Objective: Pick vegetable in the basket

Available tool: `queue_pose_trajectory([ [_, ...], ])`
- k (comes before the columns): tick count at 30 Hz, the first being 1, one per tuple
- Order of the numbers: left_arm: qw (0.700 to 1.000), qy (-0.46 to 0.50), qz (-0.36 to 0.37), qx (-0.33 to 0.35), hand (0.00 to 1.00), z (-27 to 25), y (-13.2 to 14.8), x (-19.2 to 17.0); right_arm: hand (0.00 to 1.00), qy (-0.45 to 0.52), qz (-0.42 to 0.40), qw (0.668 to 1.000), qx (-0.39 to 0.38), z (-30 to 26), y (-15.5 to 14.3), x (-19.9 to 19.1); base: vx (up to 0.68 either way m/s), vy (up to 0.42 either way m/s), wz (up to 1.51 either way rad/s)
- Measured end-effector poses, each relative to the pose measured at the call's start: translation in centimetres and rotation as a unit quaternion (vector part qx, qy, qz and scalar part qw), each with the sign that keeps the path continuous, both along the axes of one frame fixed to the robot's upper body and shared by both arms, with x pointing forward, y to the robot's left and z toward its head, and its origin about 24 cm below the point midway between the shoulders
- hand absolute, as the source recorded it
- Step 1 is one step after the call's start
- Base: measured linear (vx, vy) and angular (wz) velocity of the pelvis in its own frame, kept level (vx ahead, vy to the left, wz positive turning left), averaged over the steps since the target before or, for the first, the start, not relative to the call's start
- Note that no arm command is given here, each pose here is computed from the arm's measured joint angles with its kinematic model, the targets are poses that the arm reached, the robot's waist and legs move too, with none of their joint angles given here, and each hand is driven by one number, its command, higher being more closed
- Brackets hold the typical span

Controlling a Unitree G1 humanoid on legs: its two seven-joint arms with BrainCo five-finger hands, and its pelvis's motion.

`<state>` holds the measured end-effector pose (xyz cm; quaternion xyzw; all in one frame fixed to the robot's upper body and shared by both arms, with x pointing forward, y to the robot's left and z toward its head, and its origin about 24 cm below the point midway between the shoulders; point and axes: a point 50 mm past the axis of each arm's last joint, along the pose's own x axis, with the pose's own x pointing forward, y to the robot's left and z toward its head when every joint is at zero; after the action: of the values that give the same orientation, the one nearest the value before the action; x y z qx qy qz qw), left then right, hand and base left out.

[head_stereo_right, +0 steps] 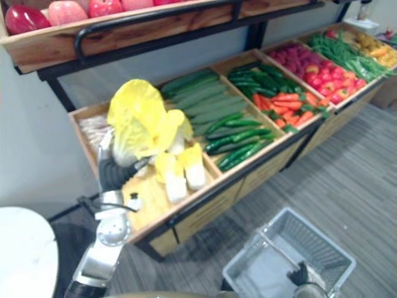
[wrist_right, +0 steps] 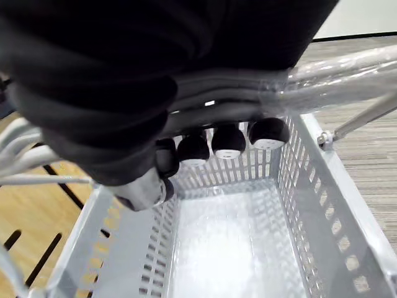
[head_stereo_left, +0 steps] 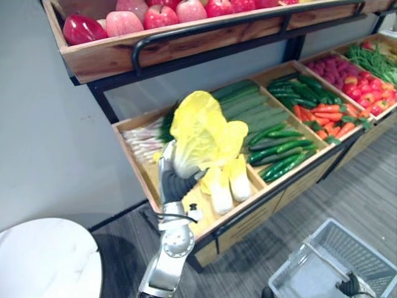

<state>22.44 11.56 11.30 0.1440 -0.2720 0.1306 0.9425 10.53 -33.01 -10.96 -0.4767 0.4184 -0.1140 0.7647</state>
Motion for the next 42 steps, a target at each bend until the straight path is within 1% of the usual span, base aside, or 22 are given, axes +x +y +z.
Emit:
queue_pose_trajectory([
  [5,0.998,-0.017,-0.067,0.004,1.00,0.8,-2.7,0.2,1.00,-0.019,0.011,0.999,-0.047,2.6,-3.2,1.6,-0.02,0.008,-0.50],
  [7,0.993,-0.029,-0.113,0.015,1.00,1.3,-4.5,0.5,1.00,-0.028,0.015,0.997,-0.072,3.9,-4.4,2.2,-0.01,0.004,-0.41],
  [8,0.992,-0.032,-0.124,0.017,1.00,1.4,-4.9,0.5,1.00,-0.033,0.018,0.996,-0.077,4.3,-4.7,2.5,-0.02,-0.009,-0.29],
  [10,0.985,-0.030,-0.170,0.025,1.00,1.3,-6.7,0.1,1.00,-0.059,0.040,0.993,-0.090,5.7,-5.0,3.9,-0.01,-0.021,-0.27],
  [11,0.983,-0.027,-0.180,0.027,1.00,1.1,-7.1,0.0,1.00,-0.068,0.046,0.992,-0.093,6.1,-5.0,4.3,-0.01,-0.030,-0.42],
  [13,0.972,-0.014,-0.231,0.042,1.00,0.6,-9.0,-0.5,1.00,-0.103,0.085,0.986,-0.103,7.9,-4.6,6.3,-0.01,-0.039,-0.36],
  [16,0.962,-0.010,-0.269,0.052,1.00,0.5,-10.6,-0.7,1.00,-0.139,0.130,0.976,-0.106,9.4,-3.5,8.0,-0.02,-0.048,-0.30],
  [17,0.956,-0.008,-0.288,0.060,1.00,0.4,-11.5,-0.8,1.00,-0.152,0.146,0.973,-0.093,10.0,-3.0,8.5,0.00,-0.049,-0.16],
  [20,0.946,-0.003,-0.316,0.070,1.00,0.2,-13.1,-0.9,1.00,-0.170,0.179,0.967,-0.065,10.6,-1.5,9.3,0.01,-0.055,-0.09],
  [23,0.939,0.007,-0.335,0.080,1.00,-0.3,-14.0,-1.1,1.00,-0.194,0.192,0.961,-0.034,11.2,-0.5,9.9,0.00,-0.034,-0.10],
  [25,0.933,0.021,-0.345,0.098,1.00,-1.1,-14.6,-1.0,1.00,-0.219,0.215,0.952,-0.011,12.0,0.8,10.6,-0.01,-0.042,-0.19],
  [28,0.928,0.034,-0.351,0.119,1.00,-1.8,-15.0,-0.6,1.00,-0.241,0.227,0.943,0.014,12.8,1.6,11.1,-0.01,-0.040,-0.12],
  [34,0.929,0.051,-0.333,0.151,1.00,-2.5,-15.6,0.4,1.00,-0.258,0.231,0.935,0.080,13.3,2.7,10.9,-0.01,-0.057,-0.02],
  [42,0.931,0.091,-0.312,0.167,1.00,-4.1,-15.3,1.5,1.00,-0.278,0.239,0.923,0.119,14.2,3.6,11.0,-0.02,-0.063,-0.02],
])
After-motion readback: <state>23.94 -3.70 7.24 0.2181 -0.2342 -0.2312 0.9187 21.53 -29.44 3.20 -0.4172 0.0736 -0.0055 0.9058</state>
